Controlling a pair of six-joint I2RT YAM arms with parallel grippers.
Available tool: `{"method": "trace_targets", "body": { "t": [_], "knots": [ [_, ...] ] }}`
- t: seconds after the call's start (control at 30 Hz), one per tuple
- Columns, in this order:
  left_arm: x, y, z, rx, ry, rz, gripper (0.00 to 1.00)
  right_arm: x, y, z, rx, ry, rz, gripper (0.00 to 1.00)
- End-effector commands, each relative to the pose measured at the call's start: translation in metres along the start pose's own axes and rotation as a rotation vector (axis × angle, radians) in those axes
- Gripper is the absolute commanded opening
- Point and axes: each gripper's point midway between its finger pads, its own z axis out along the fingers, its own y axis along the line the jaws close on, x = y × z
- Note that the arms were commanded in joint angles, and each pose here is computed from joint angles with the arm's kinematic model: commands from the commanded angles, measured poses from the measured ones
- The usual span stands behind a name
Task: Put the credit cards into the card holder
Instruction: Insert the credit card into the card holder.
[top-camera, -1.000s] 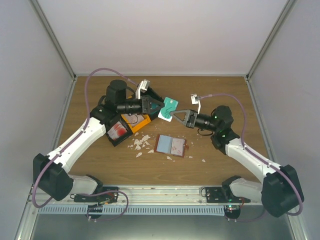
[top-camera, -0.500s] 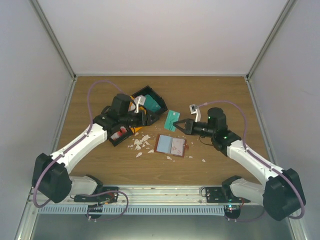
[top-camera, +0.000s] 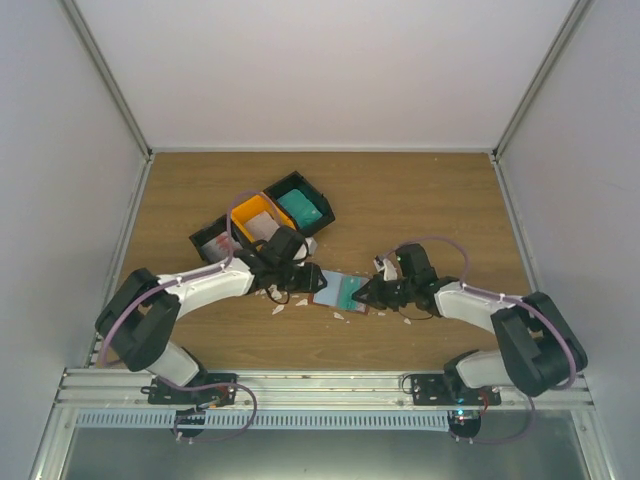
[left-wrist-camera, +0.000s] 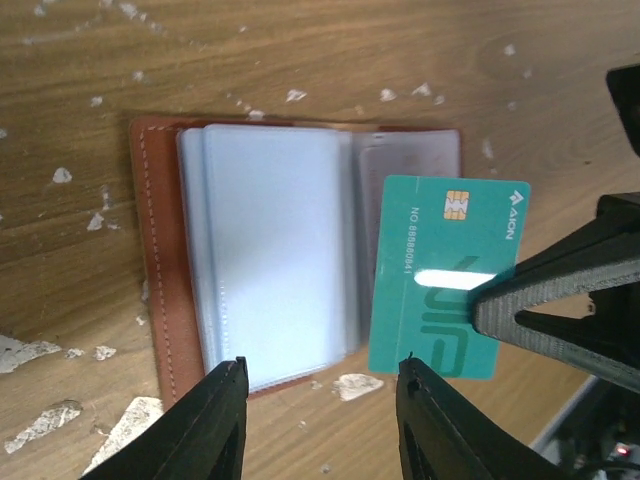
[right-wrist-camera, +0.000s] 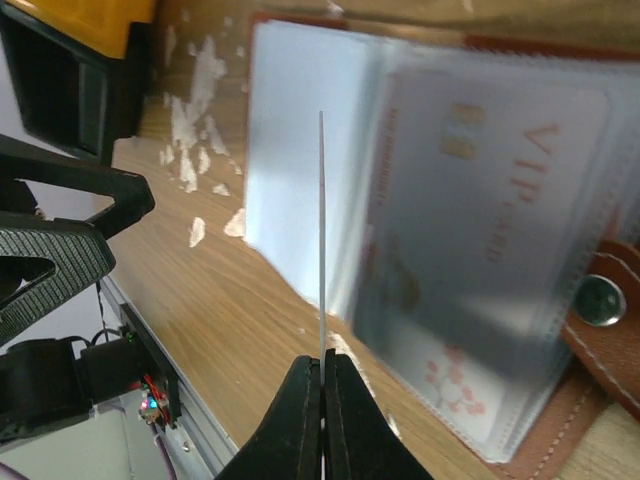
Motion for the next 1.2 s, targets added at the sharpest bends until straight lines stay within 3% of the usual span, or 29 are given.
{"method": "trace_targets", "body": {
  "t": [0.0, 0.47, 0.93, 1.17],
  "knots": [
    [-0.008, 0.008, 0.014, -0.049, -0.060, 0.017, 0.42, 0.002, -0.007, 0.007, -0.025, -0.001, 0.046, 0.01],
    [0.003, 0.038, 0.036, -0.182, -0.017, 0.016, 0.38, -0.002, -0.012, 0.013, -0.060, -0.001, 0.094, 0.01],
    [-0.001, 0.050, 0.047, -0.261, -0.002, 0.075, 0.44, -0.003, -0.024, 0.019, -0.047, -0.003, 0.165, 0.00],
    [0.015, 0.054, 0.053, -0.274, 0.045, 0.069, 0.30, 0.002, -0.035, 0.019, -0.025, -0.017, 0.220, 0.00]
  ]
}}
